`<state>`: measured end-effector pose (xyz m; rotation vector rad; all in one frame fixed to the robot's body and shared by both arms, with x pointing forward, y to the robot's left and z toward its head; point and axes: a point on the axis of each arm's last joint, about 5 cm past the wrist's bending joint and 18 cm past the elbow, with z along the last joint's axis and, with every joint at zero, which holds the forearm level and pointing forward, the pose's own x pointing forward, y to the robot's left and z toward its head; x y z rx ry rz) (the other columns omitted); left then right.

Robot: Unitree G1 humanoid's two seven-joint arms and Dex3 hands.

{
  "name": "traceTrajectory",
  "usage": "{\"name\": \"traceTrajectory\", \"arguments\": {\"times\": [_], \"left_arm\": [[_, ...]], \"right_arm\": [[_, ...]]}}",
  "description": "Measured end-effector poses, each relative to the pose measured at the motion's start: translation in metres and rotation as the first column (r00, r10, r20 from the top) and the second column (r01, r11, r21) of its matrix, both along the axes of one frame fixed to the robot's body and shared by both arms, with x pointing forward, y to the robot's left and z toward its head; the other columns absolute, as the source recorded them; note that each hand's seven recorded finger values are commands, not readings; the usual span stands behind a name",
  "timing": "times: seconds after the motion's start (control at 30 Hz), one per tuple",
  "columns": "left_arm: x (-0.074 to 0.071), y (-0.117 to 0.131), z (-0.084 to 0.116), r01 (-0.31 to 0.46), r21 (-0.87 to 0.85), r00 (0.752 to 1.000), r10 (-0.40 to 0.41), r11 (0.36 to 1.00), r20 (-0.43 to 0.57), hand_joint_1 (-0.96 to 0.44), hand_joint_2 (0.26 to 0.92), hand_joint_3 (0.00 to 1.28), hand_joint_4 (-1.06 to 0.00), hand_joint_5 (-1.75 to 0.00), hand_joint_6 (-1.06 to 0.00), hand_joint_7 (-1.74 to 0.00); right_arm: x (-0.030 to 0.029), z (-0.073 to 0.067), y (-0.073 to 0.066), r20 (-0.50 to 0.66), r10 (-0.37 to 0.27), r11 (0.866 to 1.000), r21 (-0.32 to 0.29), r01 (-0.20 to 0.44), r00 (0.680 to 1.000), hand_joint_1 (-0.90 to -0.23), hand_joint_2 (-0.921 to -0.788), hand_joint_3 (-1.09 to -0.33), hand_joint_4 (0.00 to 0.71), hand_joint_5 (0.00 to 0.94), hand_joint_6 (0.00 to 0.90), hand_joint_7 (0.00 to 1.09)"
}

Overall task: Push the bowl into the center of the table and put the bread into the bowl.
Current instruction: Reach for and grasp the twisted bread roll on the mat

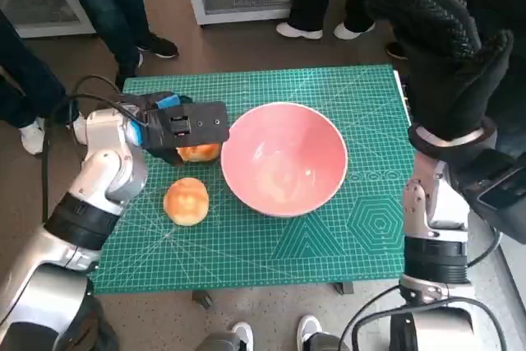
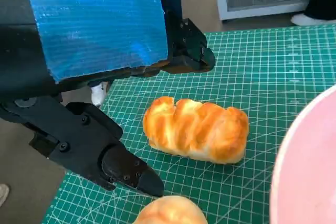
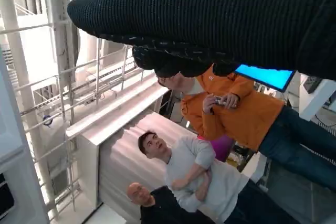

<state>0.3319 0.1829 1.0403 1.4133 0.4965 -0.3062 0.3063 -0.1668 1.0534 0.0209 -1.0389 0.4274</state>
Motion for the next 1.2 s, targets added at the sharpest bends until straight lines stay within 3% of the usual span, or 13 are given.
{"name": "traceTrajectory", "arguments": {"times": [0.7,1.03,1.1,1.13,1.17,1.2], "left_arm": [[0.011,-0.005,-0.031,-0.002,0.012,1.000,0.002,1.000,0.001,-0.20,0.709,0.01,-0.42,-0.02,-0.42,-0.03],[0.013,-0.004,-0.046,0.018,0.037,0.998,-0.020,0.999,0.052,-0.15,0.733,0.02,-0.54,-0.06,-0.51,-0.07],[0.014,-0.003,-0.049,0.021,0.045,0.998,-0.023,0.999,0.057,-0.14,0.738,0.02,-0.60,-0.09,-0.54,-0.08],[0.014,-0.003,-0.050,0.022,0.047,0.998,-0.025,0.999,0.059,-0.13,0.746,0.01,-0.63,-0.21,-0.57,-0.08],[0.014,-0.002,-0.052,0.023,0.050,0.998,-0.026,0.998,0.063,-0.11,0.759,0.01,-0.60,-0.45,-0.61,-0.09],[0.014,-0.002,-0.053,0.024,0.054,0.997,-0.028,0.998,0.067,-0.11,0.761,0.01,-0.59,-0.54,-0.62,-0.09]], "right_arm": [[-0.0020,-0.001,-0.001,0.003,-0.001,1.000,0.000,0.001,1.000,-0.652,-0.921,-0.747,0.308,0.000,0.239,0.37],[-0.0042,0.001,-0.001,0.016,0.003,1.000,0.004,-0.003,1.000,-0.655,-0.921,-0.746,0.307,0.000,0.234,0.37],[-0.0046,0.001,-0.002,0.017,0.003,1.000,0.004,-0.003,1.000,-0.655,-0.921,-0.746,0.307,0.000,0.233,0.37],[-0.0047,0.002,-0.002,0.017,0.003,1.000,0.003,-0.003,1.000,-0.656,-0.921,-0.745,0.307,0.000,0.233,0.37],[-0.0048,0.002,-0.002,0.017,0.003,1.000,0.003,-0.003,1.000,-0.657,-0.921,-0.745,0.307,0.000,0.233,0.37],[-0.0048,0.002,-0.002,0.016,0.003,1.000,0.003,-0.003,1.000,-0.657,-0.921,-0.745,0.307,0.000,0.233,0.37]]}}
